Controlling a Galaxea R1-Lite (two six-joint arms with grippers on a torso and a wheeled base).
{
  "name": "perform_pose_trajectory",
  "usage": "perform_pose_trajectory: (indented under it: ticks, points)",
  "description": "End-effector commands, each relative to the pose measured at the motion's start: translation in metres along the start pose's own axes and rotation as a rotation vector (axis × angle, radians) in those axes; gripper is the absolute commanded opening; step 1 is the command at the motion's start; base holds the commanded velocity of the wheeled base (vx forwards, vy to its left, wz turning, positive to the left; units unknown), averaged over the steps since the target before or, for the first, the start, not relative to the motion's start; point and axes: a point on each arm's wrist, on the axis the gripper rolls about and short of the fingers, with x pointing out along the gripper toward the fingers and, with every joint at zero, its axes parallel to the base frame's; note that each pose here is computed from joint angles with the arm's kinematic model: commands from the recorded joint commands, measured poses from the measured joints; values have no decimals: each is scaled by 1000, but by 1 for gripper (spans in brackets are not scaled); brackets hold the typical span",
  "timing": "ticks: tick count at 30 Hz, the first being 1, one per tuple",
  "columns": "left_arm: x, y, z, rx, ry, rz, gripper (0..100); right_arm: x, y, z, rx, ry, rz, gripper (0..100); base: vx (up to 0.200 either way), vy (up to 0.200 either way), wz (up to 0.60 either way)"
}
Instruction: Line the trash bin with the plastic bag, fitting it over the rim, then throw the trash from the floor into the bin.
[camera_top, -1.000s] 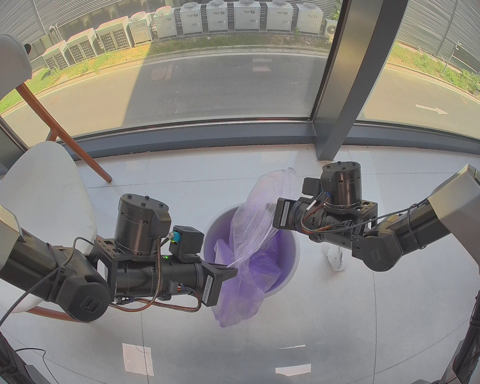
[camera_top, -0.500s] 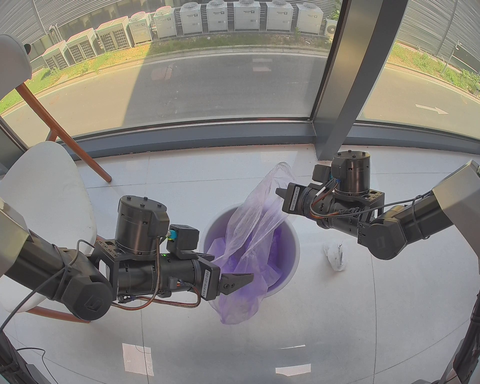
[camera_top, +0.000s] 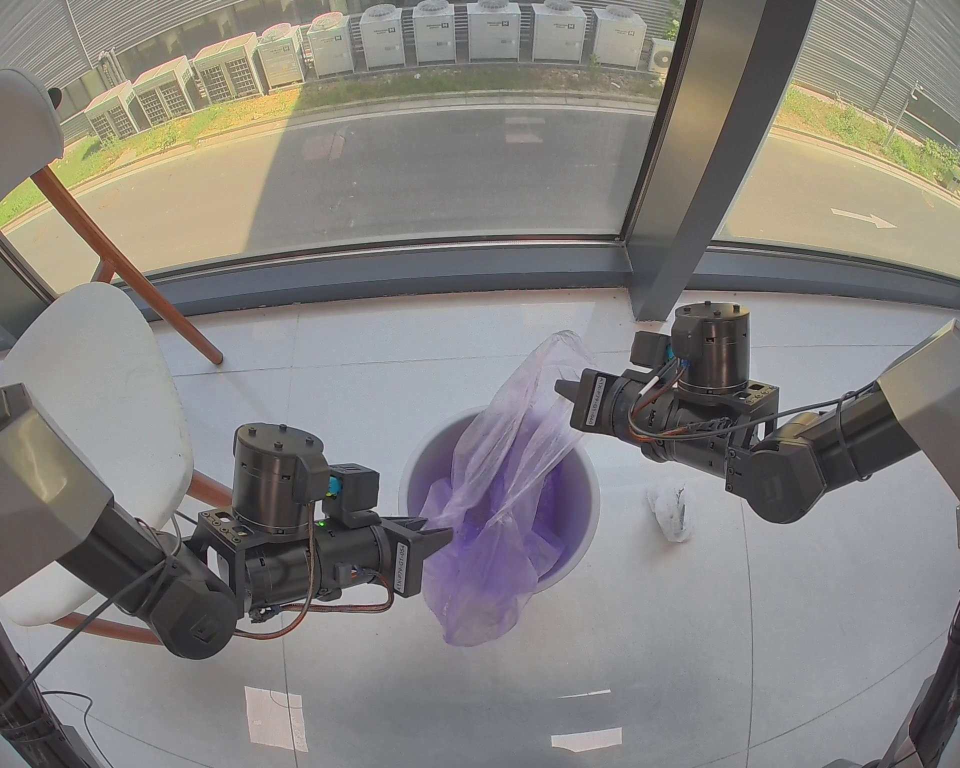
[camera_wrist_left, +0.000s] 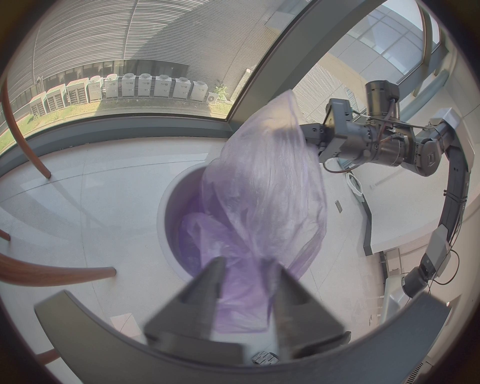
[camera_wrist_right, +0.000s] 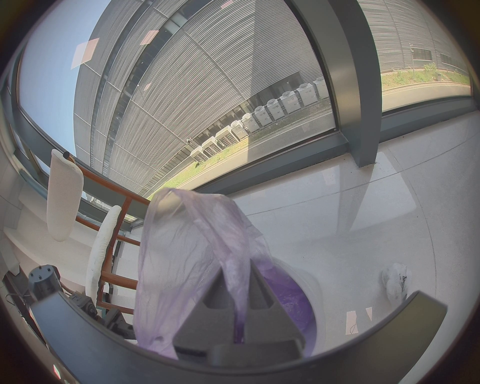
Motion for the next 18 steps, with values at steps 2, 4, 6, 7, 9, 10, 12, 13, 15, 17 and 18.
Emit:
perform_pose_trajectory:
  ticks: [2,4,6,7,9,10,12,13,15,17,18]
  points:
    - [0,13,-5,-21,14,36,0,-13,0,5,1,-7,1,0,0,0,0]
    - [-1,16,-4,-25,8,45,0,-17,-4,6,3,-5,-8,0,0,0,0]
    - [-2,25,2,-29,-46,64,0,-19,-18,5,-19,13,-22,0,0,0,0]
    - [0,29,5,-29,-71,71,0,-20,-27,6,-52,22,-22,0,0,0,0]
    - [7,34,5,-31,-91,79,0,-23,-43,10,-125,32,-18,0,0,0,0]
    - [11,35,8,-27,-107,77,0,-23,-50,13,-165,34,-5,0,0,0,0]
    - [13,33,17,-36,-131,69,0,-27,-62,20,-226,36,21,0,0,0,0]
    - [13,31,20,-50,-136,63,0,-27,-65,22,-242,32,31,0,0,0,0]
    - [11,25,36,-92,-161,47,0,-28,-69,28,-266,24,45,0,0,0,0]
    - [9,22,42,-114,-160,43,0,-29,-71,30,-270,17,47,0,0,0,0]
    - [8,20,49,-137,-147,47,0,-28,-73,33,-274,9,47,0,0,0,0]
